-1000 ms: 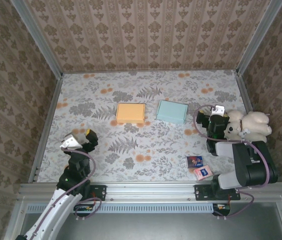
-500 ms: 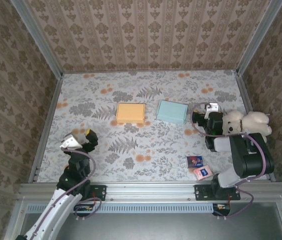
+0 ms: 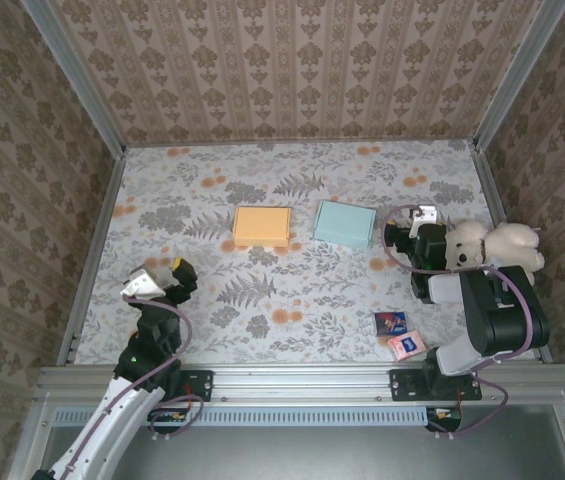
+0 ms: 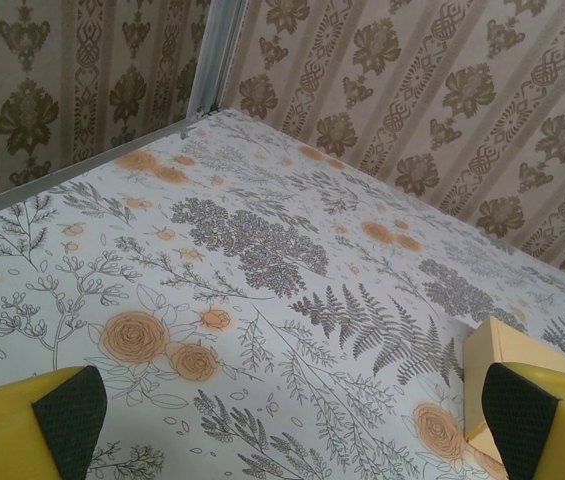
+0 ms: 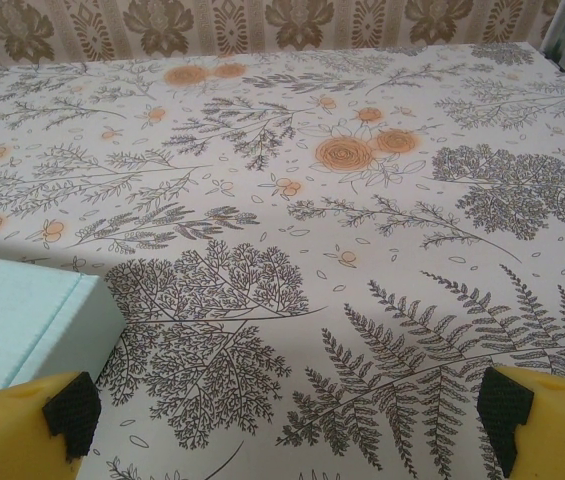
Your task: Fold the paper box
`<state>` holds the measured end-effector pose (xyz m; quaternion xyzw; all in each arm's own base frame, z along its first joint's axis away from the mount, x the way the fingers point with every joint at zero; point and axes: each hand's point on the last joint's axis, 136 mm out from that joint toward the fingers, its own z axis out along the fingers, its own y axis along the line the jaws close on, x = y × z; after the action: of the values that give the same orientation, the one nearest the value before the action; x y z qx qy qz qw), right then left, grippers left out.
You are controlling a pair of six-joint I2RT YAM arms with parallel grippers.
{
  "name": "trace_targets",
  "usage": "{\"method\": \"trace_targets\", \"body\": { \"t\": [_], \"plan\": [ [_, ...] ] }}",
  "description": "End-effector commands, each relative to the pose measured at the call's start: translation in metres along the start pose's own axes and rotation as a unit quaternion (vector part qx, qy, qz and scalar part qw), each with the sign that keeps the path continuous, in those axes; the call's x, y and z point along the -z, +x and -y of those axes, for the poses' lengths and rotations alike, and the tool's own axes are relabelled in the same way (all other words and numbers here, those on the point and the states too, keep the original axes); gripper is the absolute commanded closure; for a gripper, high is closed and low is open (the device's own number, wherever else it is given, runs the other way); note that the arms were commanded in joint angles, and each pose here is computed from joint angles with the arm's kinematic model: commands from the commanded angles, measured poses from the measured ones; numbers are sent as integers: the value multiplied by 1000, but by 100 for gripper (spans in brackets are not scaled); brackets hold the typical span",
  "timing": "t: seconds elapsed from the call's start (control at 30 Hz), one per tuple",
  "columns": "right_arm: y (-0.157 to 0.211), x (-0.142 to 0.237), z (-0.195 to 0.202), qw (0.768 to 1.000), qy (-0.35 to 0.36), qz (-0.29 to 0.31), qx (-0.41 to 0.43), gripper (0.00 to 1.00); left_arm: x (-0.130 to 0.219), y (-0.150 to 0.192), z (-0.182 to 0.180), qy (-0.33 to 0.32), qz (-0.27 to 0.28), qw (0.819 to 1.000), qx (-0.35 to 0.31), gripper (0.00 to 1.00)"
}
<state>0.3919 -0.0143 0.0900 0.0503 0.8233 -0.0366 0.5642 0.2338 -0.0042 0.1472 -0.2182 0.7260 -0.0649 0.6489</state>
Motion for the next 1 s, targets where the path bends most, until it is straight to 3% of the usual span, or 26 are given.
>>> {"method": "trace_targets", "body": {
  "t": [0.0, 0.13, 0.47, 0.63, 0.8, 0.97],
  "plan": [
    [-11, -3, -6, 1000, -14, 13, 4, 0, -3, 18, -8, -7, -18, 1000, -21, 0],
    [-11, -3, -6, 1000, -14, 13, 4, 0, -3, 18, -6, -2, -18, 1000, -25, 0],
    [-11, -3, -6, 1000, -14, 13, 4, 0, -3, 11, -26, -62, 6, 998, -26, 0],
    [-11, -3, -6, 1000, -14, 13, 5, 0, -3, -10, -40, -111, 55, 992, 3, 0],
    [-10, -3, -6, 1000, -14, 12, 4, 0, -5, -40, -66, -189, 105, 976, 26, 0],
    [-11, -3, -6, 1000, -14, 13, 4, 0, -32, -33, -94, -255, 53, 965, 46, 0]
  ]
}}
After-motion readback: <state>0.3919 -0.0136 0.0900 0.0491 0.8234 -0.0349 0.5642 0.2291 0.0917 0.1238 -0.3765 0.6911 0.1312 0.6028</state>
